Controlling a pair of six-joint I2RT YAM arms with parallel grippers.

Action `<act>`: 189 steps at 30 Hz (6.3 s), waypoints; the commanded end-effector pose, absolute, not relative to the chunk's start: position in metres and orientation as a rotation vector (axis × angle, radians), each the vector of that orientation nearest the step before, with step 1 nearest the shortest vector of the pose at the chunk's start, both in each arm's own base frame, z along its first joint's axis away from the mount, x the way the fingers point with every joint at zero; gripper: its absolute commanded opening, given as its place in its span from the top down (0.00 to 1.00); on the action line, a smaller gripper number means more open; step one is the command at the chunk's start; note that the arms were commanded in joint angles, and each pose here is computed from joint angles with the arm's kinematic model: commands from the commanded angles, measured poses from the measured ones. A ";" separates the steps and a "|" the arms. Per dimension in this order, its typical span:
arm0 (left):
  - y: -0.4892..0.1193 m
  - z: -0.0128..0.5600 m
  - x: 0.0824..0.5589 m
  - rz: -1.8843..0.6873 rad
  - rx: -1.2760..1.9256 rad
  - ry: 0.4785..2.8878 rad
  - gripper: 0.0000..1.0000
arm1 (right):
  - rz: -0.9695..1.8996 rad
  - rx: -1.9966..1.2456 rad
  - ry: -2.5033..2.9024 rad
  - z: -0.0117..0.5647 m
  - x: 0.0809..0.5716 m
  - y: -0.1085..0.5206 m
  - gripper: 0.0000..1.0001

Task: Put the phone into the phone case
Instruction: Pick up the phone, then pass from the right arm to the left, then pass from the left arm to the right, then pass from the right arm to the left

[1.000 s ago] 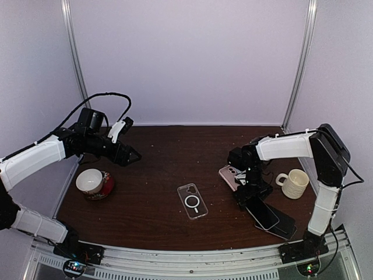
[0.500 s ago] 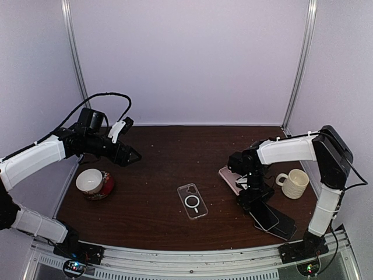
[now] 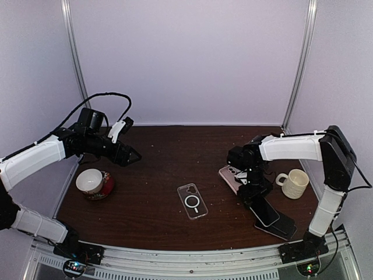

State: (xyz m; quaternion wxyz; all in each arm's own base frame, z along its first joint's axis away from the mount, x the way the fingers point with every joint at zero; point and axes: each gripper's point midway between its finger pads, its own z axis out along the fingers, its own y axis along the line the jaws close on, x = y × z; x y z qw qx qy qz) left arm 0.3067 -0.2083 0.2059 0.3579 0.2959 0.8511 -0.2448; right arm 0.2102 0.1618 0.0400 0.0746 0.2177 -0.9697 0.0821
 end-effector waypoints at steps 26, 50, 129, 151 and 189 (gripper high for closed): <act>-0.208 0.212 0.283 -0.760 0.625 2.173 0.14 | -0.323 0.648 -3.859 0.187 0.264 0.409 0.50; -0.300 0.356 0.207 -0.847 0.909 1.167 0.33 | -2.215 0.107 -3.599 0.440 0.266 0.438 0.59; -0.287 0.391 0.162 -0.938 0.984 1.222 0.11 | -2.616 2.351 -2.262 0.449 0.158 0.414 1.00; -0.296 0.493 0.141 -1.314 0.760 0.719 0.47 | -2.990 2.325 -2.066 0.490 0.149 0.427 1.00; -0.307 0.465 0.153 -1.249 0.763 0.906 1.00 | -2.246 2.524 -2.666 0.447 0.174 0.409 0.38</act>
